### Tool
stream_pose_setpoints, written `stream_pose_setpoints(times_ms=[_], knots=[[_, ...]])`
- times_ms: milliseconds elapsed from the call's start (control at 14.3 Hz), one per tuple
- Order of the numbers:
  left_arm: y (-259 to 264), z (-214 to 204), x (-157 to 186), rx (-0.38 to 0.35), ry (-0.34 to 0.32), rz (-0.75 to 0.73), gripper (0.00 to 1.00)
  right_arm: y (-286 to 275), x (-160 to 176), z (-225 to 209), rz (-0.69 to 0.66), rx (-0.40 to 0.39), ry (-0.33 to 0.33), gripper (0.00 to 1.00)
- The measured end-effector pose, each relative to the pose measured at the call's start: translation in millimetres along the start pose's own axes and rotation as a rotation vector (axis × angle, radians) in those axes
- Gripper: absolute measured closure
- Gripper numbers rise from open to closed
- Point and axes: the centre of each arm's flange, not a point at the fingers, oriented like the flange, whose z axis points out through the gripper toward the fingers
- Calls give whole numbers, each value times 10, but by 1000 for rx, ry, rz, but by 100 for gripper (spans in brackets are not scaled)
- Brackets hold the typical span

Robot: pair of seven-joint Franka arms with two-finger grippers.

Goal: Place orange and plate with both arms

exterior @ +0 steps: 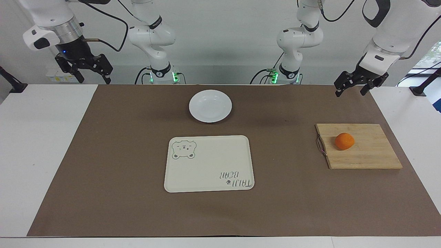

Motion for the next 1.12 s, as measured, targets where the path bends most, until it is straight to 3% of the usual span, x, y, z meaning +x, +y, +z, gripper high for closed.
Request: stream_pose_setpoints(times_ms=[421,1122], knots=[[-71,88,28,-1,1,-5,0,0,0,0,0,0,0,0],[-800,626,173,-4,28,-24,0,0,0,0,0,0,0,0]])
